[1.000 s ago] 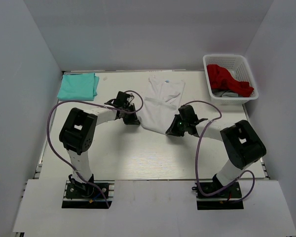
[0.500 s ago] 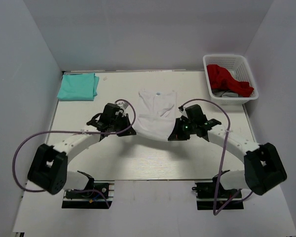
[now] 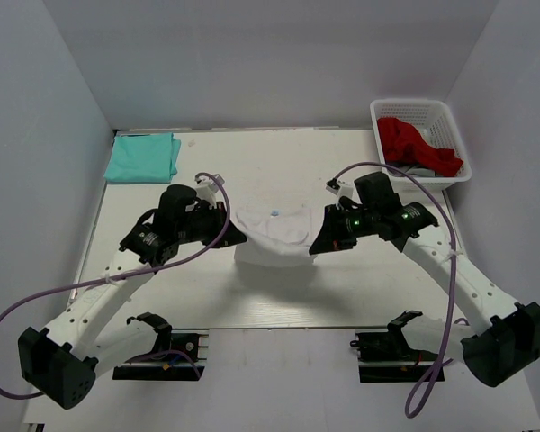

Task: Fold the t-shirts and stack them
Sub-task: Fold the long partially folded tshirt into a neat square

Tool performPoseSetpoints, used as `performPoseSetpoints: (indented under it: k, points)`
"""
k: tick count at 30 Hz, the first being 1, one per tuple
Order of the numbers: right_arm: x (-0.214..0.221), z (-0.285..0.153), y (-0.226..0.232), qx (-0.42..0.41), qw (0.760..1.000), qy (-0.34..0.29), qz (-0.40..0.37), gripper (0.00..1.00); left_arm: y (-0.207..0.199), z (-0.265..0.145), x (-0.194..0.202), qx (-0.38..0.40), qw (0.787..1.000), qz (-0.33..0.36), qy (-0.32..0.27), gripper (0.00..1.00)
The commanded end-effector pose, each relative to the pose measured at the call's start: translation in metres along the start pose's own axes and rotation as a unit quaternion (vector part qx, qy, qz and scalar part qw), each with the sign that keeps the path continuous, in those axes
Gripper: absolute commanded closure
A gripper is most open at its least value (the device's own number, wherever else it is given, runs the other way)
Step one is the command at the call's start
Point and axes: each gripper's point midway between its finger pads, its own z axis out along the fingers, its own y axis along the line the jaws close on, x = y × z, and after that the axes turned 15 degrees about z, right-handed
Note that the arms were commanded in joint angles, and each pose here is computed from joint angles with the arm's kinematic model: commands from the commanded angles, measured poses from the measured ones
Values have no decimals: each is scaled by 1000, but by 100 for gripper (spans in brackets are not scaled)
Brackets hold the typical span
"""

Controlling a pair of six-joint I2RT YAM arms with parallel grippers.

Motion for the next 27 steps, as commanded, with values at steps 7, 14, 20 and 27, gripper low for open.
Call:
performPoseSetpoints:
  k: [7, 14, 20, 27]
  points:
    - [11, -3, 12, -46, 998, 51, 2, 100, -2, -13, -21, -26, 999, 1, -24, 100]
    - [3, 12, 11, -98, 992, 78, 15, 100, 31, -7, -19, -103, 994, -35, -29, 100]
    - [-10, 26, 0, -142, 983, 102, 54, 100, 60, 5, -21, -167, 982, -72, -45, 100]
    - [-64, 37, -16, -143, 987, 48, 50, 100, 93, 28, -46, -231, 967, -81, -72, 100]
